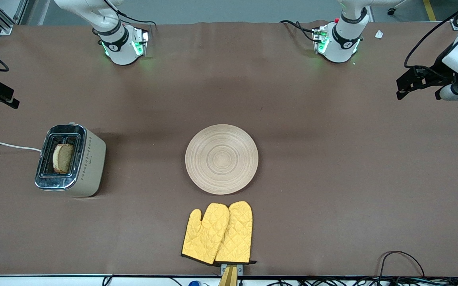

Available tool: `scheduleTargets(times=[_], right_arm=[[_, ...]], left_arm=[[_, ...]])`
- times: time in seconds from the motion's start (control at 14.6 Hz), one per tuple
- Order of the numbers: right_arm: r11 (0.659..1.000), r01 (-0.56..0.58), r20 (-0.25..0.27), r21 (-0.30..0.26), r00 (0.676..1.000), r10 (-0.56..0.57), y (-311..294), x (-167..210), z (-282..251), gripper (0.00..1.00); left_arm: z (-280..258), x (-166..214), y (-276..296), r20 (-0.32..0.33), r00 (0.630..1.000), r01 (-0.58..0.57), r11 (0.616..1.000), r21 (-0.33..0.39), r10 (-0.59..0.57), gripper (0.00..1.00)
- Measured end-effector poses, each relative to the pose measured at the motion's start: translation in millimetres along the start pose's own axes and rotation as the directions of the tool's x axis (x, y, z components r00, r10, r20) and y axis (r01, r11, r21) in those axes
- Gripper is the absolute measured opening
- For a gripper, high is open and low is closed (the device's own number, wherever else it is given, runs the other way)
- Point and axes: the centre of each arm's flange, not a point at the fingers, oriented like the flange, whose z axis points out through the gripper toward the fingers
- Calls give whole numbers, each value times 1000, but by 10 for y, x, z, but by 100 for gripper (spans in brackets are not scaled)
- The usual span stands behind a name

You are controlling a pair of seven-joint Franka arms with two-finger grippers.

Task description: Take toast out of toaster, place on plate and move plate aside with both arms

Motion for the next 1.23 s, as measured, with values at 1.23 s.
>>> scheduleTargets(times=[1.23], right_arm=[[999, -30, 36, -26, 999, 31, 179, 503, 1339, 100]], left_arm=[[36, 149, 25, -2, 1000, -6, 1000, -6, 6, 100]])
